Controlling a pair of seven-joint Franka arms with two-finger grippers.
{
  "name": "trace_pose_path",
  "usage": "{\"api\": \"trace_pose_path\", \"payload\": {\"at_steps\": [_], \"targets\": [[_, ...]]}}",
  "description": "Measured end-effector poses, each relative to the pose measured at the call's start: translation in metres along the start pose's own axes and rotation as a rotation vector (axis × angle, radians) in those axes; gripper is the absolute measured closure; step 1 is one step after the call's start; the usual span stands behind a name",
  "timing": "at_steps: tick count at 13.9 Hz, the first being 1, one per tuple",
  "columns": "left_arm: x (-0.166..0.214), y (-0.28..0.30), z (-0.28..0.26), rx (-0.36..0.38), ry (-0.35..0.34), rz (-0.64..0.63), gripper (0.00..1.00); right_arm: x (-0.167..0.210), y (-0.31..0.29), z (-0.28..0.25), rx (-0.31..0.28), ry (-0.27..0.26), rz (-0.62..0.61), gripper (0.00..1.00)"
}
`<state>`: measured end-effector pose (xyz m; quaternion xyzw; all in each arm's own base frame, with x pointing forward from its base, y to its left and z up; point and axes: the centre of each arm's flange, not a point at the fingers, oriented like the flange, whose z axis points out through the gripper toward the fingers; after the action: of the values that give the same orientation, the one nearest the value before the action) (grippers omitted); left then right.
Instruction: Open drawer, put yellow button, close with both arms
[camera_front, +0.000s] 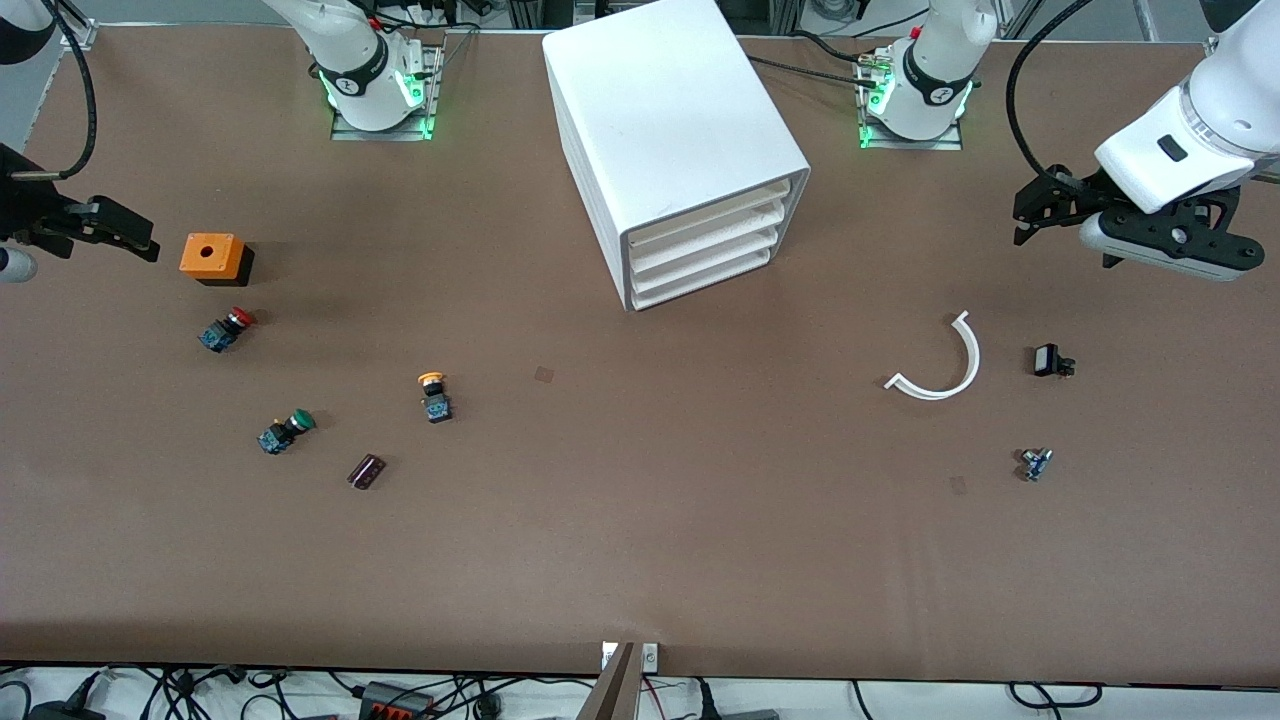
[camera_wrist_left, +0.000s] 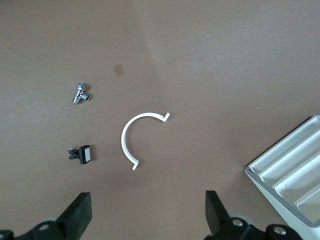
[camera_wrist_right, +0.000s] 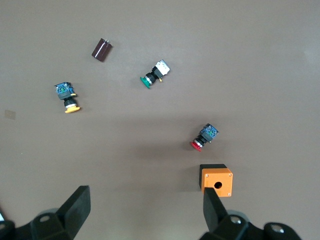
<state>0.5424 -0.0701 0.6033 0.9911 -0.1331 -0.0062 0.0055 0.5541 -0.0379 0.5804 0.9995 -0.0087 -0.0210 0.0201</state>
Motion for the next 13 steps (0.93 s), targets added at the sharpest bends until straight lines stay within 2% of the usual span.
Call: {"api": "trace_pose_path", "payload": {"at_steps": [7,10,13], "targets": [[0.000,0.000,0.000,0.000,-0.003,0.000,0.00,0.000,-0.001,0.001,0.000,-0.003,-0.003,0.00],[-0.001,0.000,0.001,-0.001,-0.008,0.000,0.00,0.003,-0.004,0.016,0.000,-0.039,-0.010,0.00],[-0.008,0.004,0.012,-0.043,-0.101,0.001,0.00,0.015,-0.028,0.044,-0.003,-0.093,-0.054,0.00]]}}
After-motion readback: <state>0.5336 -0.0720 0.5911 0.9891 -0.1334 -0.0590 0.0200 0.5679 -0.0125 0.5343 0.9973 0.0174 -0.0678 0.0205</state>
